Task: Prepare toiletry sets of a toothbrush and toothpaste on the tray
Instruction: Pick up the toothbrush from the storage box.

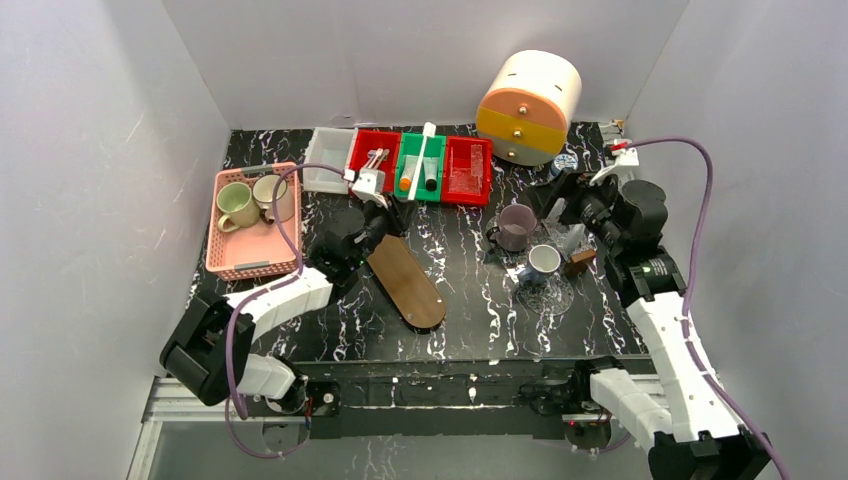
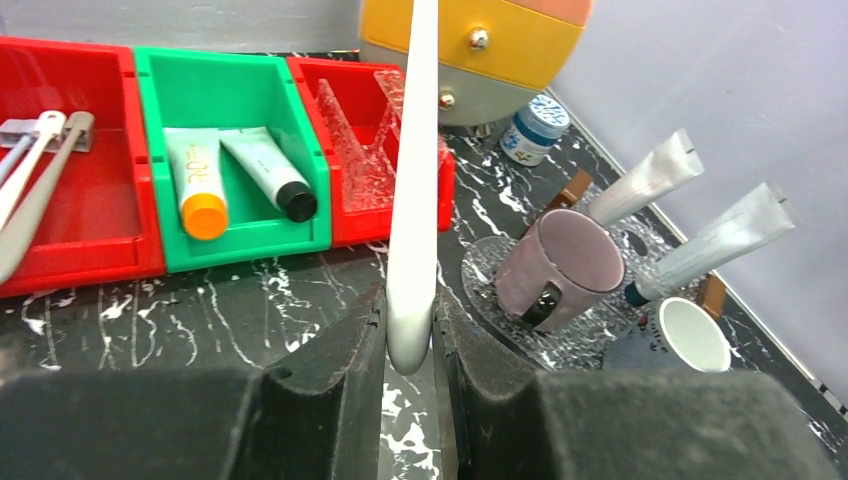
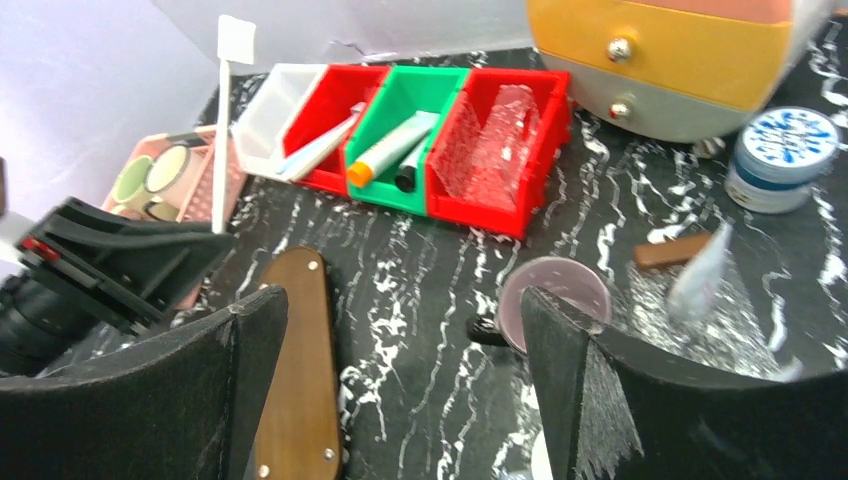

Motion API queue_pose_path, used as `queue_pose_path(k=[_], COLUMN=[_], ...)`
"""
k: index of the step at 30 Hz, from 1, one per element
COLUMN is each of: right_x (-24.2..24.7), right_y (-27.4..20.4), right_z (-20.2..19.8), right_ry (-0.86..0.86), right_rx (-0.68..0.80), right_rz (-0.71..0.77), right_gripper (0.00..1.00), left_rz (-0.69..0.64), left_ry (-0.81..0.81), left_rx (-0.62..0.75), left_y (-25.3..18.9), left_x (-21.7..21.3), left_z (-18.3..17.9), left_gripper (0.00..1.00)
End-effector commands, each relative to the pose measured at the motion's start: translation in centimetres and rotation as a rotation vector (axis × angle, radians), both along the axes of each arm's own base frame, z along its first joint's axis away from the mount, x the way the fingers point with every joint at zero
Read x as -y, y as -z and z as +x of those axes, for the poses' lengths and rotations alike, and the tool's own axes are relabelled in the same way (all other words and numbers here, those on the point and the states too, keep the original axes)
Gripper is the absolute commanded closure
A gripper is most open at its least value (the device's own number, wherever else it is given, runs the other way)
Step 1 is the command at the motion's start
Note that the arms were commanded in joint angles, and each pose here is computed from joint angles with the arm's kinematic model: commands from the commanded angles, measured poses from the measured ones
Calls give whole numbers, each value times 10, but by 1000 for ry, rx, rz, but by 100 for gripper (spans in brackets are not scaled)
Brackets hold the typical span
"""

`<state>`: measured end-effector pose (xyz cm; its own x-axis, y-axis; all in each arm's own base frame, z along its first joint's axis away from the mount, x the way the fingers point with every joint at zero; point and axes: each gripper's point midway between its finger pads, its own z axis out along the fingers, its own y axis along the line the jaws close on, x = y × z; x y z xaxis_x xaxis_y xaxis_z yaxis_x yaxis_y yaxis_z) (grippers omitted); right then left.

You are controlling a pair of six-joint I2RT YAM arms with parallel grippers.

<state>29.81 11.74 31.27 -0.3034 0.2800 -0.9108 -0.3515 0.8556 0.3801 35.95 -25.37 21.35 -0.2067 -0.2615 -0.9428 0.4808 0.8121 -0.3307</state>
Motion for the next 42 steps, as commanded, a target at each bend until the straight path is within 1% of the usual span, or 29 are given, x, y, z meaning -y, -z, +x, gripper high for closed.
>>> queue_pose_path(k=[1, 3, 8, 10, 14, 17, 22, 29, 42], right_x=[-29, -45, -90, -99, -116, -127, -140, -150, -157], right_y=[-28, -31, -36, -36, -34, -39, -50, -46, -48], right_z=[8, 11, 12, 15, 19, 19, 24, 30, 37], right_ry=[-79, -98, -118, -80, -57, -61, -56, -45, -50], right_rx=[73, 83, 100, 108, 106, 123, 141, 130, 146], right_rz=[118, 127, 136, 151, 186, 222, 251, 286, 316], right_gripper=[6, 7, 8, 9, 12, 16, 27, 42, 56], left_rz=[-57, -58, -12, -9, -9, 3, -1, -2, -8], left_ry=[-21, -10, 27, 39, 58, 56, 65, 75, 113], left_rx=[98, 109, 146, 165, 200, 221, 241, 259, 269], left_y=[-29, -28, -25, -27, -33, -35, -38, -42, -43], left_x=[6, 12, 30, 35, 42, 44, 46, 47, 56], left_z=[-10, -16, -29, -36, -48, -53, -59, -64, -70], left_gripper=[100, 100, 100, 100, 100, 100, 100, 100, 100])
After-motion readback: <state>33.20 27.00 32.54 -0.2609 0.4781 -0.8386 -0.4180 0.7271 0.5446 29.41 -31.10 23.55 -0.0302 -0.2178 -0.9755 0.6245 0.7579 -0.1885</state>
